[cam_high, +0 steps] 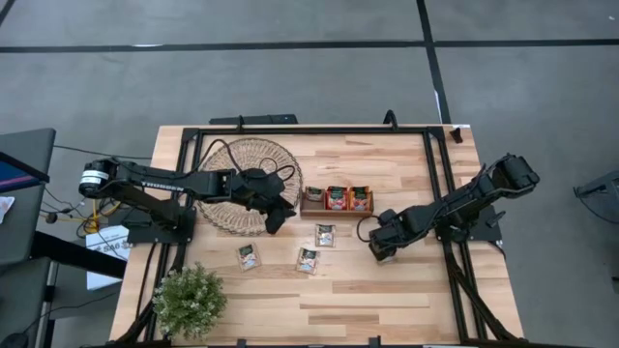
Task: Pick & Place Tea
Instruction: Put the brown tea bag into the left section of the wooden organizer
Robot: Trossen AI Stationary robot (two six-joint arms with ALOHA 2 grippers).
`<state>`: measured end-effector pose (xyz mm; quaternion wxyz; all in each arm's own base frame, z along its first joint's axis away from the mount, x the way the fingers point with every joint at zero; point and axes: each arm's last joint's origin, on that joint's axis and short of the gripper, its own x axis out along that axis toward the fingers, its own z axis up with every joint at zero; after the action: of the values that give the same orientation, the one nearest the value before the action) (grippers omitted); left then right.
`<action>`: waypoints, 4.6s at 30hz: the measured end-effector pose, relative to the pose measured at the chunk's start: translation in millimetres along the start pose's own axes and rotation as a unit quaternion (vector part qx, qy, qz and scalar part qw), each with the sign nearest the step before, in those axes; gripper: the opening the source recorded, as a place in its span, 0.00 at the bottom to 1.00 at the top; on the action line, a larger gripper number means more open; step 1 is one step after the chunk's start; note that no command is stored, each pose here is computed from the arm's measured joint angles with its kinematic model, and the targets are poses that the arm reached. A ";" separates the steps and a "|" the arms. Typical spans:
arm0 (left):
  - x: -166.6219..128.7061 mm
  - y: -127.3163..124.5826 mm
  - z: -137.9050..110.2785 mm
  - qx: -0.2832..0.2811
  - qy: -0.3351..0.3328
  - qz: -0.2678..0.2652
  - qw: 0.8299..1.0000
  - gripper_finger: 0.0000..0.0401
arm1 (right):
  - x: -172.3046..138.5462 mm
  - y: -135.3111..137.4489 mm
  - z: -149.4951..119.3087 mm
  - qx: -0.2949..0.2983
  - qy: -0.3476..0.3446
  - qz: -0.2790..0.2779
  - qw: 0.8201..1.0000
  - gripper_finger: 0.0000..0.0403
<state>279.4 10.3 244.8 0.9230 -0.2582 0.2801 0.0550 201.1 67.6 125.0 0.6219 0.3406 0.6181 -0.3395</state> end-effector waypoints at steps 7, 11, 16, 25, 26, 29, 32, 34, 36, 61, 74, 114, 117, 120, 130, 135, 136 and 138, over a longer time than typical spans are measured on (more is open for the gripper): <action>0.0 -0.3 0.6 0.002 -0.003 -0.001 1.000 0.32 | 0.2 2.7 1.0 0.009 -0.009 0.013 1.000 0.49; 0.0 -0.8 1.4 0.004 -0.008 -0.004 1.000 0.32 | -0.1 5.4 2.0 0.013 -0.018 0.025 0.999 0.49; -0.1 -1.9 3.5 0.005 -0.019 -0.010 1.000 0.32 | -0.5 8.8 3.0 0.014 -0.025 0.042 0.999 0.48; -0.1 -2.1 3.9 0.012 -0.020 -0.010 1.000 0.32 | -3.3 17.9 6.8 -0.010 -0.028 0.054 0.998 0.48; -0.1 -2.1 3.9 0.013 -0.020 -0.010 1.000 0.32 | -2.9 19.2 7.7 -0.015 -0.028 0.053 0.998 0.48; -0.1 -2.1 3.9 0.013 -0.021 -0.010 1.000 0.32 | -0.5 24.6 10.7 -0.028 -0.022 0.040 0.999 0.48; -0.1 -2.1 3.9 0.013 -0.021 -0.010 1.000 0.32 | 1.3 31.5 13.9 -0.045 -0.018 0.024 0.999 0.48; -0.1 -2.1 3.9 0.013 -0.021 -0.010 1.000 0.32 | 2.3 35.7 16.0 -0.060 -0.013 0.012 0.998 0.48; -0.1 -2.0 4.0 0.013 -0.021 -0.010 1.000 0.32 | 4.3 40.2 17.3 -0.074 -0.010 0.001 0.997 0.47; -0.1 -2.0 3.6 0.016 -0.019 -0.009 1.000 0.32 | 7.2 47.5 19.0 -0.071 0.004 -0.013 0.997 0.21; -0.1 -2.0 3.6 0.016 -0.019 -0.009 1.000 0.32 | 7.2 45.6 19.2 -0.070 -0.007 -0.027 0.997 0.01; -7.1 -19.5 30.8 -0.069 -0.143 -0.130 0.979 0.32 | -132.4 44.5 19.0 0.018 -0.449 0.129 0.884 0.00; -7.6 -20.1 31.9 -0.090 -0.146 -0.138 0.976 0.32 | -148.5 58.4 34.6 -0.011 -0.501 0.085 0.861 0.00; -8.5 -21.2 33.6 -0.107 -0.152 -0.147 0.972 0.32 | -157.5 73.1 49.1 -0.036 -0.530 0.053 0.846 0.00; -9.9 -22.4 36.5 -0.159 -0.162 -0.159 0.961 0.32 | -170.0 106.5 74.0 -0.078 -0.558 0.035 0.825 0.00; -9.7 -19.8 37.3 -0.158 -0.189 -0.124 0.961 0.32 | -176.1 109.4 74.3 -0.087 -0.560 0.038 0.823 0.00; -9.7 -19.2 37.6 -0.157 -0.197 -0.114 0.961 0.32 | -176.7 109.6 74.2 -0.087 -0.560 0.039 0.823 0.00; -9.7 -18.1 38.1 -0.154 -0.209 -0.097 0.961 0.32 | -176.7 109.6 74.1 -0.088 -0.559 0.040 0.823 0.00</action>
<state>294.3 14.5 285.2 0.9107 -0.4063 0.0429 0.0603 332.5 64.2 302.4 0.9014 0.0606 0.1772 -0.3904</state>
